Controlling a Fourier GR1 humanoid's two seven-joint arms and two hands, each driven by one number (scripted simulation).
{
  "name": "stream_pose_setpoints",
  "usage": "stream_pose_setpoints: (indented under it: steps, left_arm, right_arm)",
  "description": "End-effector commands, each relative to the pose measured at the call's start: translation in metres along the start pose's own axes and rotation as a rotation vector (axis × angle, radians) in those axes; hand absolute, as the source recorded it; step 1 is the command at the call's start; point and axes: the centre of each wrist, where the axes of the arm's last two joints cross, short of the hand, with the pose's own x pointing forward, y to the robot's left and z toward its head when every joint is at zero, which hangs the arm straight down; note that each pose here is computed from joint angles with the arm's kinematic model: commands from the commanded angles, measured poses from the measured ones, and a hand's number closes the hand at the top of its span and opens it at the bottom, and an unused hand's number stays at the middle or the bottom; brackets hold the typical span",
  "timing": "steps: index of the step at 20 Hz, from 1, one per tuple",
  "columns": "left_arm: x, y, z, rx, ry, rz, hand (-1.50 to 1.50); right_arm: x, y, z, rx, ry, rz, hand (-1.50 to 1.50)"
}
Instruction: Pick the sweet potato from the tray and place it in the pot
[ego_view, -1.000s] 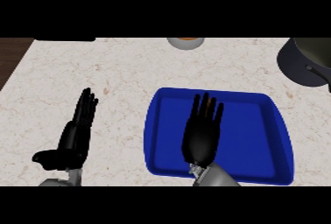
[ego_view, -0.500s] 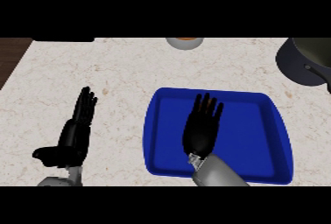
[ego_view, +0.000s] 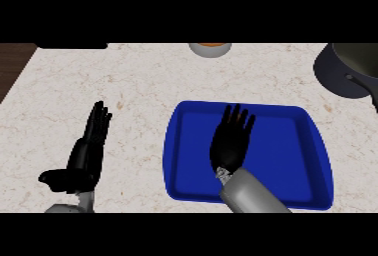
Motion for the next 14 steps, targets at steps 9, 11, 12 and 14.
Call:
stream_pose_setpoints:
  steps: [9,11,12,14]
  left_arm:
    - [0.000,0.007,0.015,0.015,-0.015,-0.009,0.00]
    - [0.015,0.000,-0.010,0.012,-0.007,0.011,0.00]
    - [0.005,0.005,-0.006,0.009,0.010,0.013,0.00]
    - [0.004,-0.003,-0.005,0.007,-0.001,-0.006,0.00]
  right_arm:
    - [-0.001,0.010,-0.016,-0.118,0.062,0.087,1.50]
    - [0.002,0.015,-0.016,-0.169,0.044,0.099,1.50]
    - [-0.010,0.021,-0.028,-0.176,0.044,0.092,1.50]
    - [0.005,0.012,-0.029,-0.181,0.045,0.098,1.50]
